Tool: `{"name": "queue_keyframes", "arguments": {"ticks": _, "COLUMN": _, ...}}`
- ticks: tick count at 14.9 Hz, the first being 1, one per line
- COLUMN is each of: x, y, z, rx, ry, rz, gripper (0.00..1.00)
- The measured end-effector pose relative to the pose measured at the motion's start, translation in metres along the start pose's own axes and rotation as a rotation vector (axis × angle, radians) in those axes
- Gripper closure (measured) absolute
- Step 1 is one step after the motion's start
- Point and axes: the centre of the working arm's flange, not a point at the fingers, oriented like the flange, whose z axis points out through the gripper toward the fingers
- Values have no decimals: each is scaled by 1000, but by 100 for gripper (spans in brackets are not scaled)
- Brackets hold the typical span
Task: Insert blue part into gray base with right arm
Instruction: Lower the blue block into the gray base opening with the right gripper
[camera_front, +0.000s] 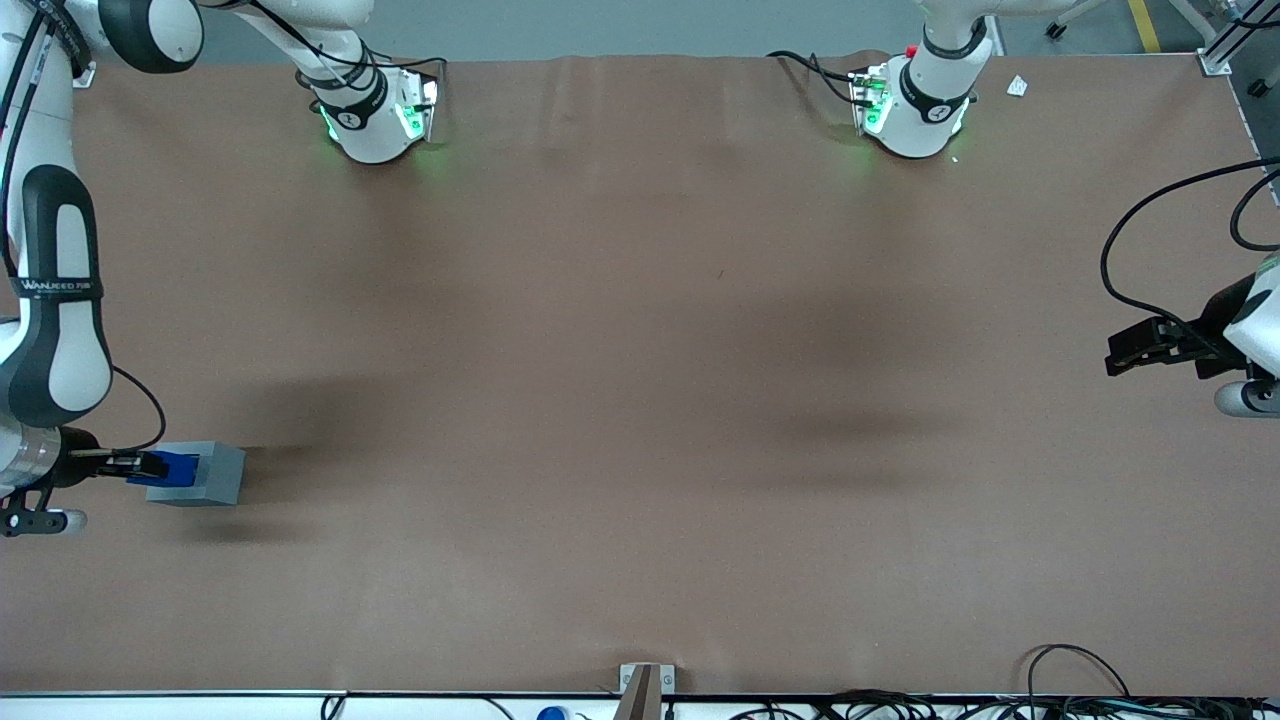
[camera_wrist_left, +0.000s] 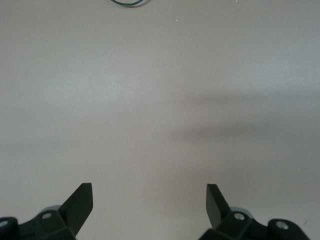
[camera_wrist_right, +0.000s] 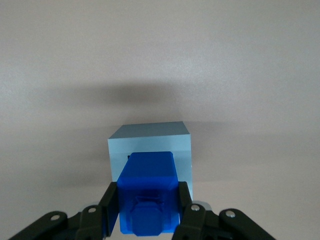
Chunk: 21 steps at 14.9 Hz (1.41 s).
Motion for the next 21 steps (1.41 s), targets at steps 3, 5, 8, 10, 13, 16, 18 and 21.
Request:
{"name": "queue_keyframes", "arguments": {"ticks": 3, "x": 1, "y": -1, "z": 0, "rx": 0, "ry": 3, "rz": -2, "gripper": 49}}
{"name": "queue_keyframes", "arguments": {"ticks": 5, "x": 1, "y": -2, "z": 0, "rx": 1, "ry": 5, "rz": -3, "gripper": 49}}
{"name": "queue_keyframes", "arguments": {"ticks": 8, "x": 1, "y": -2, "z": 0, "rx": 1, "ry": 5, "rz": -4, "gripper": 49}}
{"name": "queue_keyframes", "arguments": {"ticks": 10, "x": 1, "y": -2, "z": 0, "rx": 1, "ry": 5, "rz": -4, "gripper": 49}}
{"name": "queue_keyframes", "arguments": {"ticks": 13, "x": 1, "y": -2, "z": 0, "rx": 1, "ry": 4, "rz": -4, "gripper": 49}}
{"name": "queue_keyframes", "arguments": {"ticks": 16, "x": 1, "y": -1, "z": 0, "rx": 2, "ry": 2, "rz": -3, "gripper": 49}}
{"name": "queue_keyframes", "arguments": {"ticks": 18, "x": 0, "y": -1, "z": 0, "rx": 2, "ry": -2, "rz": -3, "gripper": 49}}
{"name": "queue_keyframes", "arguments": {"ticks": 21, "x": -2, "y": -2, "z": 2, "rx": 8, "ry": -24, "rz": -3, "gripper": 49}}
